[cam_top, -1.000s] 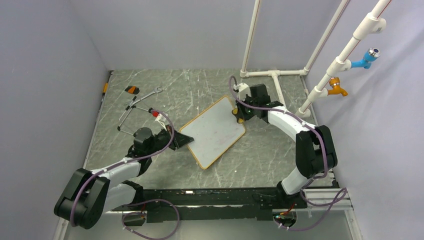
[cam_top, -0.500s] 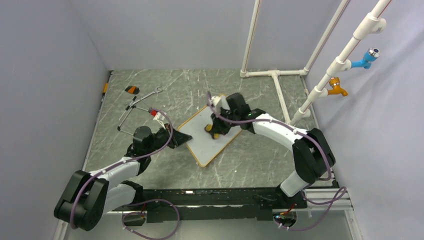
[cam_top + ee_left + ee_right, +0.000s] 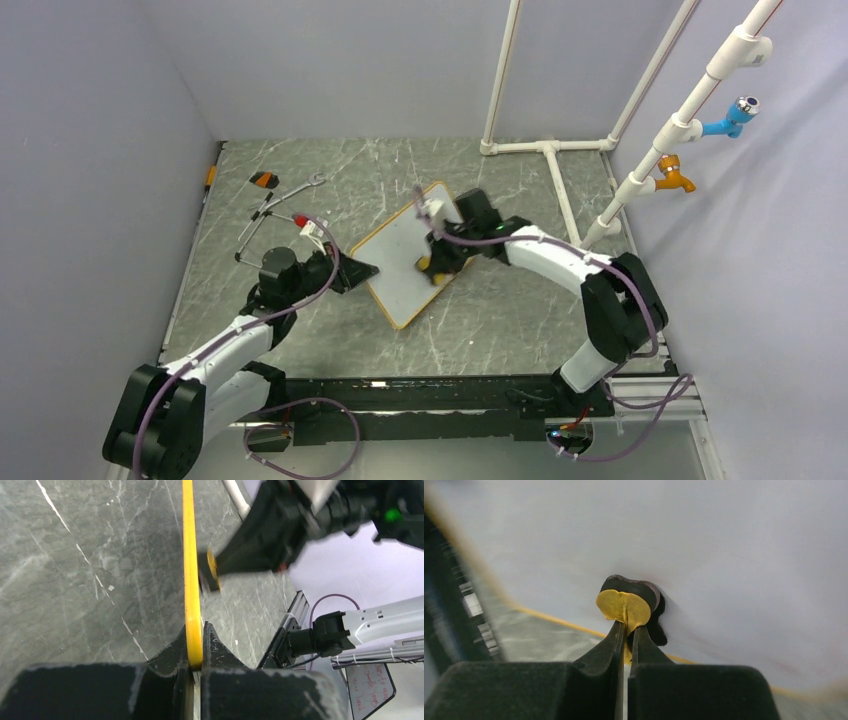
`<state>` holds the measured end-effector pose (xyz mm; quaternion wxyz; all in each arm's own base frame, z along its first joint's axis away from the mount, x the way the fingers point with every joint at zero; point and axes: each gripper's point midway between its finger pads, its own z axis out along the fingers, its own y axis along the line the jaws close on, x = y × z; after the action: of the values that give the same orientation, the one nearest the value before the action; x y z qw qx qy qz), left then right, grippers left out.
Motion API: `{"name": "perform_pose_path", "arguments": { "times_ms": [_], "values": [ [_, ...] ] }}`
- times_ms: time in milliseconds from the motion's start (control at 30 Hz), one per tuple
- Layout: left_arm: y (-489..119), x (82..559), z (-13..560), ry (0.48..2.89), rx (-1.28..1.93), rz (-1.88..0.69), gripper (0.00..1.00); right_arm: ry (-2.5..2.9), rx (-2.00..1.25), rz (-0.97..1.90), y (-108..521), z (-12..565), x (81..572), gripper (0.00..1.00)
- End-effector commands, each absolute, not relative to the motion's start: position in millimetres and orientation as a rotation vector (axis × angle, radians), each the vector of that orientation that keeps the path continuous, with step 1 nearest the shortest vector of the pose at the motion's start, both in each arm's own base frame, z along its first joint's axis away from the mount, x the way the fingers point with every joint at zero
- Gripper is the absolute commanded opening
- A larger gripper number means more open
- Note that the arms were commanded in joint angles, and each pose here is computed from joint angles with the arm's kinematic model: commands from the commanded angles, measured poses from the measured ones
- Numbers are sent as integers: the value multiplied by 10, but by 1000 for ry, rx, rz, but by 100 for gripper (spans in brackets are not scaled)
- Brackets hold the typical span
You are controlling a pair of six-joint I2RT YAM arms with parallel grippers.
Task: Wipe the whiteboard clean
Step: Erase the whiteboard at the center of the board.
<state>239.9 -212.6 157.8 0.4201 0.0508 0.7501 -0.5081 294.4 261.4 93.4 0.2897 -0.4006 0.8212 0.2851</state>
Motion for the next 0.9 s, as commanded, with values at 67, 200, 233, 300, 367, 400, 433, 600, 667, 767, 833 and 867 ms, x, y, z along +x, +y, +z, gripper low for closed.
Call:
{"name": "perform_pose_path", "arguments": {
  "times_ms": [67, 200, 233, 300, 367, 400, 433, 600, 667, 767, 833, 867],
  "values": [
    [-2166, 2448, 2442, 1596, 295, -1272, 0, 1852, -1407, 1114, 3436, 1638, 2141, 0],
    [-2046, 2490, 2525, 1601, 293, -1173, 0, 1863, -1221, 1055, 3088, 1888, 2567, 0],
    [-1985, 2512, 2558, 1608, 300, -1120, 0, 1854, -1178, 1061, 2943, 1988, 2638, 0],
    [-1824, 2549, 2579, 1657, 294, -999, 0, 1801, -1124, 1057, 2664, 2211, 2698, 0],
    [-1662, 2592, 2651, 1660, 296, -882, 0, 1745, -1105, 1018, 2477, 2348, 2695, 0],
    [-1579, 2612, 2677, 1662, 296, -826, 0, 1726, -1110, 1004, 2431, 2385, 2678, 0],
    [-1500, 2640, 2707, 1661, 297, -772, 0, 1719, -1115, 1000, 2405, 2400, 2665, 0],
    [-1093, 2730, 2898, 1647, 315, -522, 0, 1738, -1121, 1014, 2403, 2292, 2673, 0],
    [-920, 2736, 3017, 1640, 324, -410, 0, 1745, -1131, 1030, 2410, 2255, 2652, 0],
    [-663, 2733, 3132, 1609, 357, -240, 0, 1747, -1134, 1025, 2402, 2215, 2652, 0],
    [-513, 2738, 3114, 1612, 362, -160, 0, 1753, -1133, 1018, 2395, 2184, 2654, 0],
    [-420, 2744, 3111, 1610, 356, -127, 0, 1758, -1132, 1019, 2392, 2167, 2656, 0]
  ]
}}
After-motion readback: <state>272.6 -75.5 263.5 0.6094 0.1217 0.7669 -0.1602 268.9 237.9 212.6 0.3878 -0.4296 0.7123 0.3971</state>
